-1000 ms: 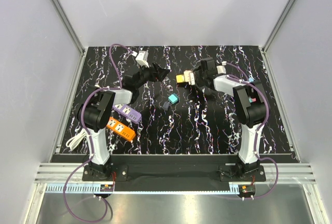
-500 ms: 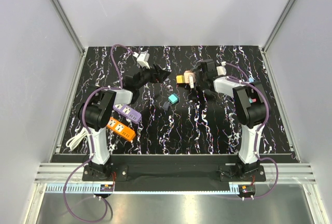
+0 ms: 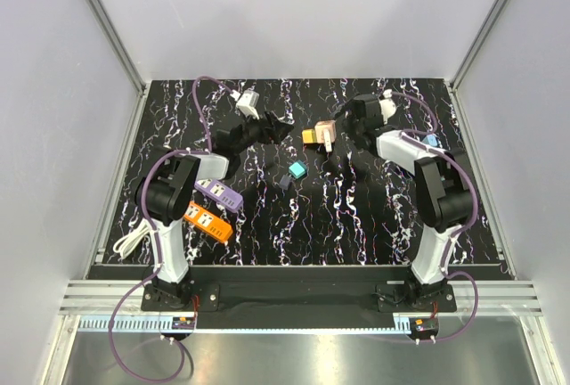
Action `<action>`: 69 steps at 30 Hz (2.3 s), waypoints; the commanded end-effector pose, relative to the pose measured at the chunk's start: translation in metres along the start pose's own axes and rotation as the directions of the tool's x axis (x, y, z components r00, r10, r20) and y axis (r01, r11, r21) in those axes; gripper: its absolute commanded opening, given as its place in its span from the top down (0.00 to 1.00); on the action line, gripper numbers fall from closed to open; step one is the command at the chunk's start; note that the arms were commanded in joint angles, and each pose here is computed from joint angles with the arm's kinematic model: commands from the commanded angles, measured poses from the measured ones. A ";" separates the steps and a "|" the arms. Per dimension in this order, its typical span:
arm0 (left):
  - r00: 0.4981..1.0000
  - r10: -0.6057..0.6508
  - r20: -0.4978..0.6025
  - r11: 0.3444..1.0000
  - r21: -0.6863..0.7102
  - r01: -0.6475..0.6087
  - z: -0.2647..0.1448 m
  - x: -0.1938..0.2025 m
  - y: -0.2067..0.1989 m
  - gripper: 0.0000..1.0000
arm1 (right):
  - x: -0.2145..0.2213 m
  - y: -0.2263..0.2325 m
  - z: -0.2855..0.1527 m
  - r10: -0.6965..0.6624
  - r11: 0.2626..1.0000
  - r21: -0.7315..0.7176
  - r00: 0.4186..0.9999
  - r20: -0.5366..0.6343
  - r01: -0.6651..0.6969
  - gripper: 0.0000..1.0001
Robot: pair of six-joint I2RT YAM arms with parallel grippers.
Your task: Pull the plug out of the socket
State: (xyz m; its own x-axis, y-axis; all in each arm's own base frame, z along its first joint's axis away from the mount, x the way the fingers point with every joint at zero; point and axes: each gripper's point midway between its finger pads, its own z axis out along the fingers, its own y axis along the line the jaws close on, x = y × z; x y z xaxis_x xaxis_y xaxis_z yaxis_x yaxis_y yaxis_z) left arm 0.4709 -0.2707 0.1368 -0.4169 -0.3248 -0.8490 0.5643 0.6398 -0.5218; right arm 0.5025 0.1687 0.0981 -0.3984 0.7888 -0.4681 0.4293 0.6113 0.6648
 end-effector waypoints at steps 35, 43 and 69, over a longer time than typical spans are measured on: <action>0.975 0.198 -0.101 0.878 -0.423 -0.222 0.080 0.059 -0.084 0.24 | -0.039 -0.033 0.030 -0.370 0.857 -0.398 0.928 -0.033 0.328 0.00; 0.973 0.201 -0.117 0.889 -0.395 -0.231 0.077 0.063 -0.086 0.36 | -0.036 -0.034 0.036 -0.410 0.835 -0.419 0.911 -0.042 0.356 0.00; 0.946 0.267 -0.186 0.927 -0.219 -0.304 0.068 0.057 -0.078 0.81 | -0.013 -0.003 0.019 -0.457 0.669 -0.666 0.889 -0.020 0.330 0.00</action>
State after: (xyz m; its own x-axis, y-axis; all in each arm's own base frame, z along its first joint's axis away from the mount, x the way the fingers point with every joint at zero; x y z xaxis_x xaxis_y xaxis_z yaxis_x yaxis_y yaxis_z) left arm 0.4534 -0.3830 0.0936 -0.4261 0.0021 -0.9047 0.4415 0.8733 -0.2059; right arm 0.5206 0.1528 0.0769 -0.5988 0.4379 -0.6706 -0.2991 0.6545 0.6944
